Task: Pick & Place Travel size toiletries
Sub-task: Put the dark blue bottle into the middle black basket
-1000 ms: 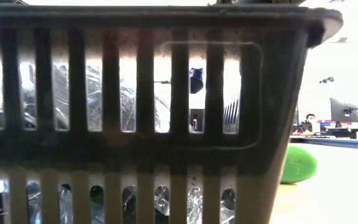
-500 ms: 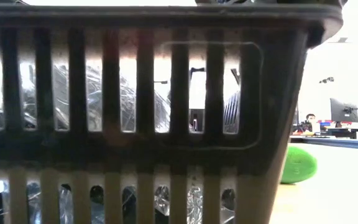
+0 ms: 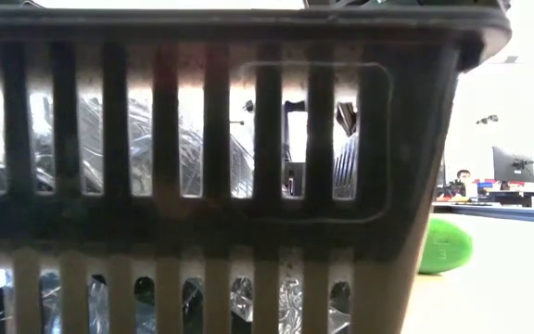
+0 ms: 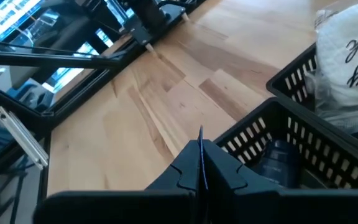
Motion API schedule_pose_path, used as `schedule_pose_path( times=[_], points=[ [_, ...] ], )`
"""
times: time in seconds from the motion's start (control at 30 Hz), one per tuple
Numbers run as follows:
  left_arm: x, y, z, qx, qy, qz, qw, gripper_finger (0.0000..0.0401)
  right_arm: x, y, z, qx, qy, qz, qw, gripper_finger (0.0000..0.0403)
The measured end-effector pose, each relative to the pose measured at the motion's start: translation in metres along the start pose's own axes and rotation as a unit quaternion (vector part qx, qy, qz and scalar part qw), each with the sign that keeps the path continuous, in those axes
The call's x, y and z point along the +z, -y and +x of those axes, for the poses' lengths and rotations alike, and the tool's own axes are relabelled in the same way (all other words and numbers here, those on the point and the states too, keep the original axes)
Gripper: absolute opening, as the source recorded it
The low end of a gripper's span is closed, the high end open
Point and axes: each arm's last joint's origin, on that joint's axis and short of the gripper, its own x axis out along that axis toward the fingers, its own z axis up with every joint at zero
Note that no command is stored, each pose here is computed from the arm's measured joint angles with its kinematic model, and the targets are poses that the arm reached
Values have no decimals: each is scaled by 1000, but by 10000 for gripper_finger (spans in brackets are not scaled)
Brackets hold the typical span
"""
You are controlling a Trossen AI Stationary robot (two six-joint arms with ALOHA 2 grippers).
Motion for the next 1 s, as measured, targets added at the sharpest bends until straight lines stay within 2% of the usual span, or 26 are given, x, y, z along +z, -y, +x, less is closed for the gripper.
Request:
schedule_pose_path(
  times=[0.27,0.53,0.63,1.0],
  points=[
    [0,0,0,0,0,0,1000,24,0,1,0,-1,-4,-3,1000,12],
    [0,0,0,0,0,0,1000,24,0,1,0,-9,3,-4,1000,104],
    [0,0,0,0,0,0,1000,24,0,1,0,-11,5,-9,1000,125],
    [0,0,0,0,0,0,1000,24,2,0,-2,-8,5,-16,1000,132]
  ],
)
